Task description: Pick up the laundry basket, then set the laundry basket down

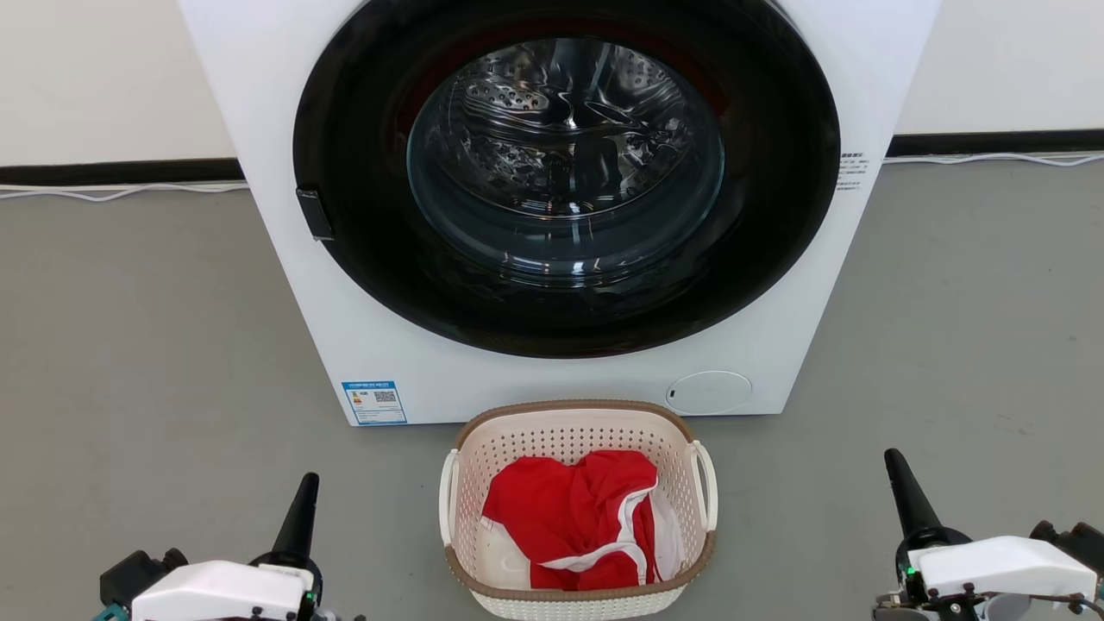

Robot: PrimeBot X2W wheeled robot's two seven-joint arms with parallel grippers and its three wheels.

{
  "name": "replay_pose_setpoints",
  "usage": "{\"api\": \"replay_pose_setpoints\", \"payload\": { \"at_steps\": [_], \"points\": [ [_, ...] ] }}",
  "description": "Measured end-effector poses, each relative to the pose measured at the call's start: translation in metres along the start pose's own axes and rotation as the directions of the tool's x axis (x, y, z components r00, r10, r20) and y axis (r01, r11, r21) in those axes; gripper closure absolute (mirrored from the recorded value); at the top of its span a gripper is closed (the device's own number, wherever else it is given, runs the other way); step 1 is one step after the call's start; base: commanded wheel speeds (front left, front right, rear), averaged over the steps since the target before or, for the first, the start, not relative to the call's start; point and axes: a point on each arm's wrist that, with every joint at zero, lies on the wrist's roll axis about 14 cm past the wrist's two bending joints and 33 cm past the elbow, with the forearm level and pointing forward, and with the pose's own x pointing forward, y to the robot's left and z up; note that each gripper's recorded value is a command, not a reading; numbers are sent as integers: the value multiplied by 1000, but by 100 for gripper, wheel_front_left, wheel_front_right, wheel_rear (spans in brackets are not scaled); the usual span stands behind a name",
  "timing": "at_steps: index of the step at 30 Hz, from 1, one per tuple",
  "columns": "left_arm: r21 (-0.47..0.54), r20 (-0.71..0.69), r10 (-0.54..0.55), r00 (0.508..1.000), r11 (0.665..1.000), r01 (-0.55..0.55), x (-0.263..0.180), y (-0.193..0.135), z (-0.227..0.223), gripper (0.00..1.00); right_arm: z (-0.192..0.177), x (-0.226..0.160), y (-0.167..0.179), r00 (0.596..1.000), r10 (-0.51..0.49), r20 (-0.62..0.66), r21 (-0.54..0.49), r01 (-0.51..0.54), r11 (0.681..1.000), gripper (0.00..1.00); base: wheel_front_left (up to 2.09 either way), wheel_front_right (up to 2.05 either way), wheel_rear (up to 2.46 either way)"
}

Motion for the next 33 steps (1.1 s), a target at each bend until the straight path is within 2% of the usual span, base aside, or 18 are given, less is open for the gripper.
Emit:
{"api": "replay_pose_setpoints", "payload": {
  "at_steps": [16,33],
  "points": [
    [-160,10,-30,1000,987,31,1,-5,5,100,5,6,7,1000,24,16,187,-27,982,100,0,0,0],
    [-321,28,-85,996,943,90,4,-17,12,100,8,9,9,999,41,32,390,-50,919,100,0,0,0]
  ]
}}
